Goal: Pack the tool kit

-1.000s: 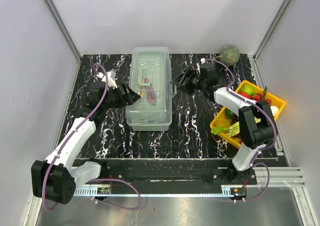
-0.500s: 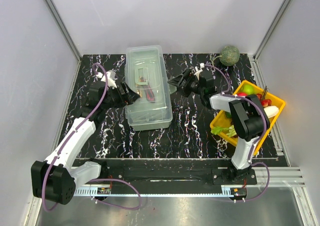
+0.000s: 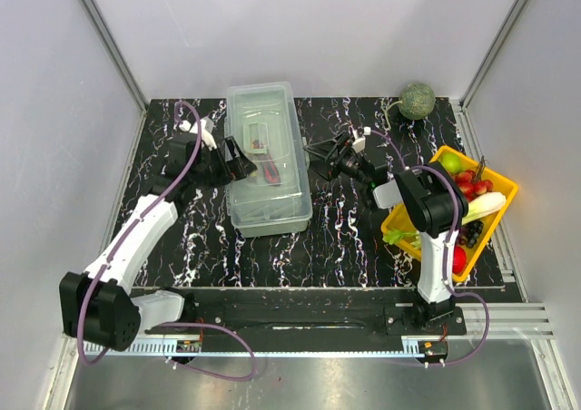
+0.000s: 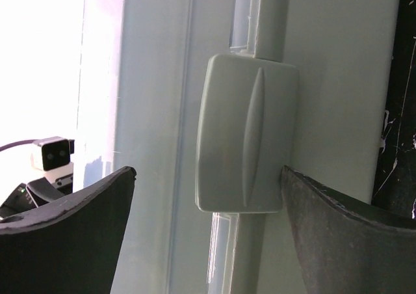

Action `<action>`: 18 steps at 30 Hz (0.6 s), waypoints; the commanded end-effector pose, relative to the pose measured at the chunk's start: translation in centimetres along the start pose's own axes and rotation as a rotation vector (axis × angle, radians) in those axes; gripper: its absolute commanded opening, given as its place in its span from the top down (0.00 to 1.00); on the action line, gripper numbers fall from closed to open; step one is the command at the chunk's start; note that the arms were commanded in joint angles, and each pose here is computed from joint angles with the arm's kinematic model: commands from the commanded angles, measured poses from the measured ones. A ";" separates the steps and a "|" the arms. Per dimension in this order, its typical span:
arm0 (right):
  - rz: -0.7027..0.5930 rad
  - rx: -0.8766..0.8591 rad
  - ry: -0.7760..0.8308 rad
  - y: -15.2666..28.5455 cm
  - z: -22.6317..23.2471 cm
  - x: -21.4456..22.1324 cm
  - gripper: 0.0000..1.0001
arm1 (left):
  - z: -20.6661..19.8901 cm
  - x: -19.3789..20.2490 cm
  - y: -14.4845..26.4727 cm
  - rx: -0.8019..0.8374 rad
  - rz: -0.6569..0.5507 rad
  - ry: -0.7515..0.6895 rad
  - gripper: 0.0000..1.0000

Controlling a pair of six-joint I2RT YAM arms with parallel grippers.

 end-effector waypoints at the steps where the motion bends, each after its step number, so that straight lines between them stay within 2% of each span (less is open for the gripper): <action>1: 0.212 -0.236 0.113 -0.2 4.3 3.2 0.02 | 0.8 -1.8 -2.0 -0.071 -0.027 -0.002 0.01; 6: 0.226 -0.241 0.103 -0.5 3.3 2.8 0.01 | 1.7 -2.6 -3.9 -0.075 -0.052 -0.010 0.01; 10: 0.244 -0.248 0.103 -0.7 2.5 2.6 0.01 | 2.3 -1.9 -6.0 -0.031 0.035 -0.028 0.01; 18: 0.275 -0.312 0.194 -0.9 4.8 2.8 0.04 | 2.1 -0.7 -7.0 0.087 0.122 -0.081 0.01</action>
Point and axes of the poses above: each gripper's point midway between its finger pads, its own y axis back along the fingers, its own z axis along the line the jaws close on, x = y × z, the point moved 9 cm from there along y, back along the fingers, and after that the axes turned 14 degrees about -y, right-handed, at the moved point
